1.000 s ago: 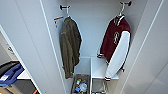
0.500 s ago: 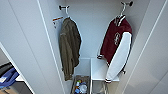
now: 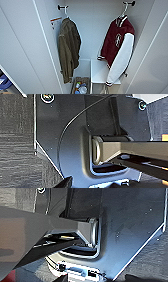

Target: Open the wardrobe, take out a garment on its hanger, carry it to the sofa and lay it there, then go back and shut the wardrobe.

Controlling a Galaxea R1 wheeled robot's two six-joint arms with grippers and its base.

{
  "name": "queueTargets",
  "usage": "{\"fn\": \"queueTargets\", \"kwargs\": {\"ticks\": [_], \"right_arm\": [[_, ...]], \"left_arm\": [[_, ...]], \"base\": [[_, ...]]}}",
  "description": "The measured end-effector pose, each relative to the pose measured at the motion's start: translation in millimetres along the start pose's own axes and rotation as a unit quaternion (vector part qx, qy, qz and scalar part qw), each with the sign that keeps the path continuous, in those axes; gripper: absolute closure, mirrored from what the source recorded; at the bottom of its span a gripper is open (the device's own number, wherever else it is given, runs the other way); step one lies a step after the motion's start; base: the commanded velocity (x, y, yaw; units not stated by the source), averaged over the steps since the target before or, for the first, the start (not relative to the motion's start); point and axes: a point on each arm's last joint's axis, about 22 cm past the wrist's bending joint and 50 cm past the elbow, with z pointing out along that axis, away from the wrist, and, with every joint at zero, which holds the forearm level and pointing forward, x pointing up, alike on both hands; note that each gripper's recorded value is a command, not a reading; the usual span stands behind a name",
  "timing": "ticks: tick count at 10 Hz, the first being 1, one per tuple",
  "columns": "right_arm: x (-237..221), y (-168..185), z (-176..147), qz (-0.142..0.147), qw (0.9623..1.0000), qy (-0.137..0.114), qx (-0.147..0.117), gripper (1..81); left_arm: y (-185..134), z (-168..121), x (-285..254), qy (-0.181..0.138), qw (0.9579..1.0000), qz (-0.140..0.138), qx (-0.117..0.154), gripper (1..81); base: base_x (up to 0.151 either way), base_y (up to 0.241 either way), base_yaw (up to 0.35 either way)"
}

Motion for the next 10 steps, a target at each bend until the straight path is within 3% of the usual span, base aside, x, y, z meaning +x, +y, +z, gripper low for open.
{"fn": "queueTargets", "kwargs": {"ticks": [10], "right_arm": [[2.2,0.8,0.0,-0.001,1.0,0.002,-0.001,1.0]], "left_arm": [[-3.3,-0.6,-6.9,-0.004,1.0,-0.001,0.004,1.0]], "base": [[0.084,0.0,0.0]]}}
